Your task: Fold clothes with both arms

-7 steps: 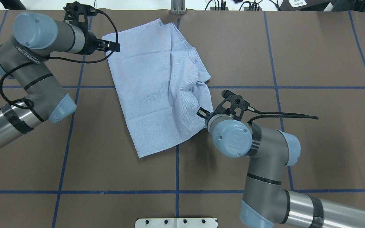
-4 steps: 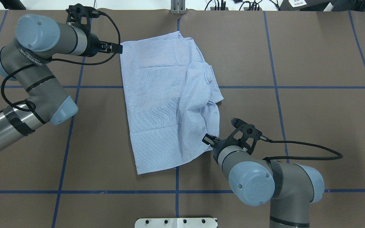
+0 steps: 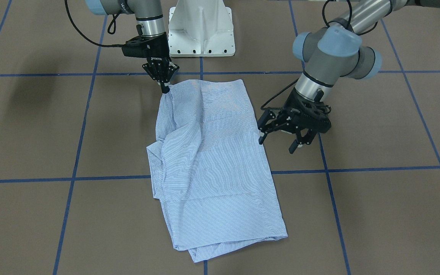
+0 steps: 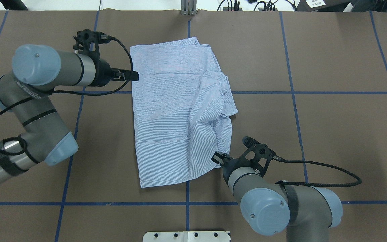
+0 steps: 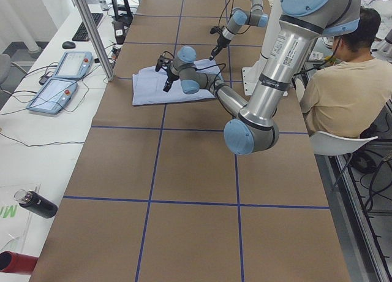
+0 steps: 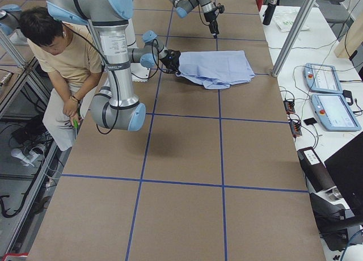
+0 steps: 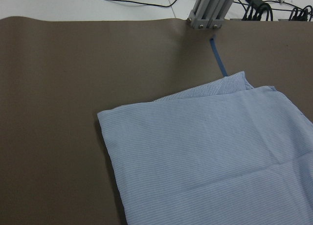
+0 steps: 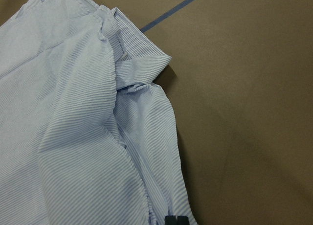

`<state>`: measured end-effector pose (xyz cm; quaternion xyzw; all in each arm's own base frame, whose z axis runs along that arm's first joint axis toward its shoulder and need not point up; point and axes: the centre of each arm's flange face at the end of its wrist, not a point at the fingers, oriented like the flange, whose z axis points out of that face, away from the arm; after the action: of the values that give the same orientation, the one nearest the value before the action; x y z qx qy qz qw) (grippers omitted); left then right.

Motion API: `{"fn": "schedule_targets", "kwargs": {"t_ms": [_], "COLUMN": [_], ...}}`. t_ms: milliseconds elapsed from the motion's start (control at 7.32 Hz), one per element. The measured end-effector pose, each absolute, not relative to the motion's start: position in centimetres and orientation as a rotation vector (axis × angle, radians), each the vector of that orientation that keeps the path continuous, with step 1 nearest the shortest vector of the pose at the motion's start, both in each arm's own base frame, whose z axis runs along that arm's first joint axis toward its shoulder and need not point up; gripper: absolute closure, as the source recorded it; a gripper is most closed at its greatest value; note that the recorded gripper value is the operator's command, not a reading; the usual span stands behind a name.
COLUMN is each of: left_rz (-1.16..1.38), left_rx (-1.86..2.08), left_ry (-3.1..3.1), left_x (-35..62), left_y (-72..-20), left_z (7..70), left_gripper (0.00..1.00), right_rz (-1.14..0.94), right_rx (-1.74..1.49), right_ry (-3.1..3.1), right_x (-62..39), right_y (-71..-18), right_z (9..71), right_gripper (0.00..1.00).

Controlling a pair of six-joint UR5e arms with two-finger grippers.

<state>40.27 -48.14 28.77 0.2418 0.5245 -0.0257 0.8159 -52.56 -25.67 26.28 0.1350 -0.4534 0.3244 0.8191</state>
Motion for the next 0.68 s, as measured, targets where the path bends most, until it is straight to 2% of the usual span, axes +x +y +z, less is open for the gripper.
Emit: {"fn": "schedule_targets", "kwargs": {"t_ms": [273,410,546,683], "left_rz": [-0.207,-0.320,-0.428,-0.516], "left_rx": [0.386,0.317,0.247,0.188], "left_ry": [1.200,1.216,1.226,1.234], "left_x": [40.0,41.6,43.4,45.0], "left_y": [-38.4,-34.7,-31.8,-29.5], "left_z": [29.5,30.1,30.7,31.2], "left_gripper": [0.02,0.29,0.46,0.46], "right_rz": [0.703,0.712,0.721,0.728], "right_rx": [0.294,0.298,0.302,0.305], "right_ry": [-0.972,-0.976,-0.982,-0.988], "right_x": [-52.2,-51.9,-51.4,-51.0], "right_y": [-26.3,-26.8,-27.3,-27.6], "right_z": [25.9,25.7,25.4,25.1], "right_gripper": [1.00,1.00,1.00,1.00]}}
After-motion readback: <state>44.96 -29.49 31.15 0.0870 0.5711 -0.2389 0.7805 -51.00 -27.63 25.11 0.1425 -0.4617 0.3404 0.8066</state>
